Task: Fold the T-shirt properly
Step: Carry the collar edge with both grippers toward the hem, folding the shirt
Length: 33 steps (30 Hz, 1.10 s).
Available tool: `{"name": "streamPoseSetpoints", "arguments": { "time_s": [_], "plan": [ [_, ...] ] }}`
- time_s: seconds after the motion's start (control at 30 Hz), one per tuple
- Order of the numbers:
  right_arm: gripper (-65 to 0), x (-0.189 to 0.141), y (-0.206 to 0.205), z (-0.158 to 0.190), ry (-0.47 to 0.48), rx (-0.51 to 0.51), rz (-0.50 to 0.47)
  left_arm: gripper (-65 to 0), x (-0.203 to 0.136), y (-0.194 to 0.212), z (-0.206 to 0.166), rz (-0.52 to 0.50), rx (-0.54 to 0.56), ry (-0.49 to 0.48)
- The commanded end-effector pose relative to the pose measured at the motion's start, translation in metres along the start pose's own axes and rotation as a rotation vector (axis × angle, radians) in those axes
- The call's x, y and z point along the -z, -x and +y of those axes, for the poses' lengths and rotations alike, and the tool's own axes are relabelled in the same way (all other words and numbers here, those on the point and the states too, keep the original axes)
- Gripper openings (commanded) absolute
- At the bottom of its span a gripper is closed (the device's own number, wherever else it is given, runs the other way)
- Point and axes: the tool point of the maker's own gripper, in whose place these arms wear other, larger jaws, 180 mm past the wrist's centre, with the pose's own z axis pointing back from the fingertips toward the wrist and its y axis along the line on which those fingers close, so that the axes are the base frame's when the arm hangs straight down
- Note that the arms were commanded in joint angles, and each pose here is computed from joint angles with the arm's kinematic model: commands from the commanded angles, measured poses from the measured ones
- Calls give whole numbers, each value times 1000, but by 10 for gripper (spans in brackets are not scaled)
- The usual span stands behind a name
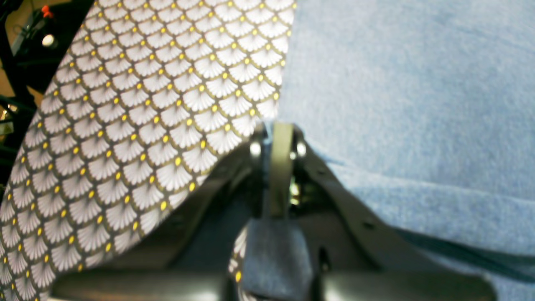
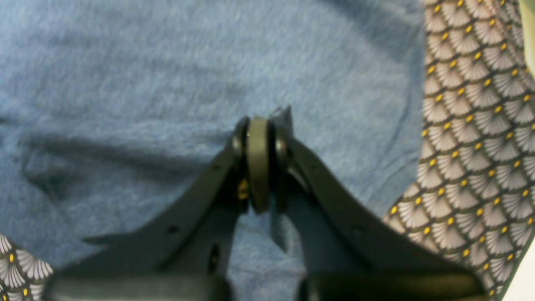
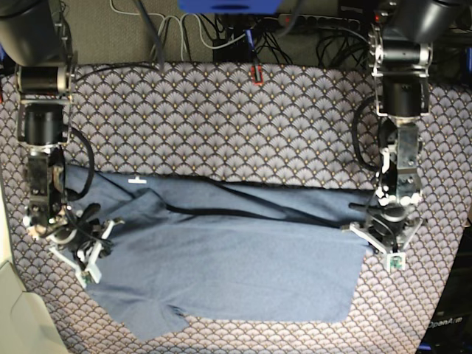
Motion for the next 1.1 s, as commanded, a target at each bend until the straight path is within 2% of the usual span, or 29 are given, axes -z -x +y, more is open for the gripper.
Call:
{"name": "streamPoseSetpoints", "arguments": {
  "time_s": [0.0, 0.1, 0.23, 0.53, 0.83, 0.97, 1.07],
  "plan": [
    [-650, -8, -27, -17, 36, -6, -69, -641, 1, -28, 8, -71, 4, -18],
    [-650, -9, -32, -21, 42, -9, -78, -640, 2, -36, 8, -85, 1, -19],
    [-650, -8, -31, -25, 78, -62, -55, -638, 3, -39, 8, -91, -2, -19],
    [-650, 1, -40, -11, 102, -156, -73, -637, 3, -38, 7, -89, 0, -18],
    [-650, 9, -47, -2, 96, -196, -55, -636, 2, -35, 7, -85, -1, -17],
    [-650, 19, -46, -9, 86, -173, -17, -636, 2, -35, 7, -85, 0, -17],
    [-650, 19, -50, -9, 86, -170, -30, -636, 2, -34, 7, -81, 1, -17]
  ]
}}
